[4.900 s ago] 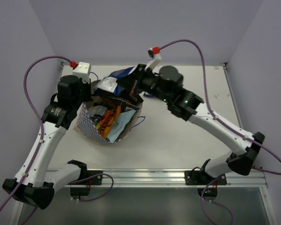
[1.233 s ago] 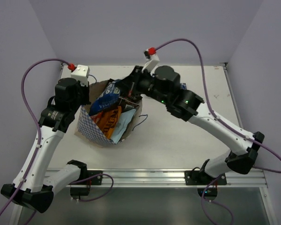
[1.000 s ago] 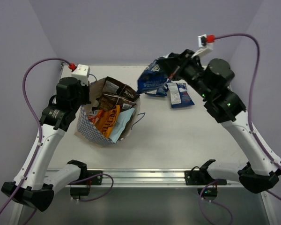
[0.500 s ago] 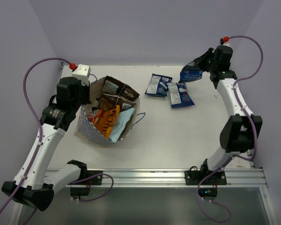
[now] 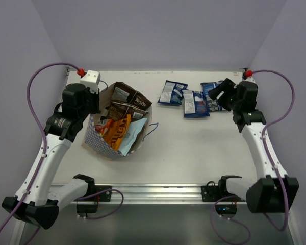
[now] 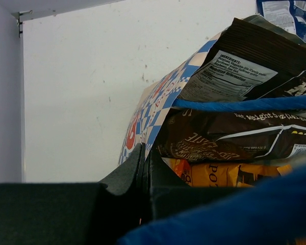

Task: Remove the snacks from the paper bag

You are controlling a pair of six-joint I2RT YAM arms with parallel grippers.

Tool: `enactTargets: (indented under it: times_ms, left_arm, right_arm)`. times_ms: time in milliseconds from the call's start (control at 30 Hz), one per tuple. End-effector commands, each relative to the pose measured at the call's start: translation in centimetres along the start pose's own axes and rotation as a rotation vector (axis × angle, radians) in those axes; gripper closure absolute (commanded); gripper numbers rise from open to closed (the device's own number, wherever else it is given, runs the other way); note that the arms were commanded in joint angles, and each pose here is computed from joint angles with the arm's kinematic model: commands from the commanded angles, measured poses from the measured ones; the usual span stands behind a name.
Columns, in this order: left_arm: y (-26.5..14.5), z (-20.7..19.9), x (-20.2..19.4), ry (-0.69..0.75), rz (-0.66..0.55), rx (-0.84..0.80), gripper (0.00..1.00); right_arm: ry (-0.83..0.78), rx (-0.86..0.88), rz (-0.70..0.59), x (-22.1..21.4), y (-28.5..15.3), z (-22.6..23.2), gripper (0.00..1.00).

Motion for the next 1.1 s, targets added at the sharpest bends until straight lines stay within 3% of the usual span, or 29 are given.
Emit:
enactTargets:
  times_ms: [0,167,467,600,800,1067]
  left_arm:
    - [-1.0,-0.3,4.5,-0.016,-0.161,-0.039,1.0]
    - [-1.2,-0.5,4.5,0.001,-0.169,-0.057,1.0]
    - [-1.9,-1.1,4.8,0.014,-0.188,-0.101,1.0]
    - [-2.1,-1.1,5.0,0.015,-0.189,-0.106,1.0]
    - [-2.4,-1.1,4.8,0.016,-0.188,-0.108,1.0]
    - [-2.3,-1.2,4.3,0.017,-0.177,-0.108,1.0]
  right_arm:
    - [-0.204,0.292,0.022,-2.3,-5.7,8.6,0.3]
    - [-0.555,0.764,0.157,-8.7,-11.7,17.7,0.32]
    - [-1.042,1.106,0.272,-18.1,-13.5,26.6,0.31]
    - [-1.161,1.081,0.342,-22.5,-10.7,28.8,0.3]
    - [-1.214,1.001,0.381,-25.7,-6.4,29.3,0.29]
    - [-1.289,0.914,0.527,-30.4,-2.7,26.1,0.3]
Point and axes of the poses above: each gripper's point midway between its finger pads, its own y axis out along the fingers, its own z axis along the line the jaws close on, x = y × z, the point moved 2 cm from there along -y, back along the fingers, and after that the axes turned 8 degrees about y, right-handed, at the moved point
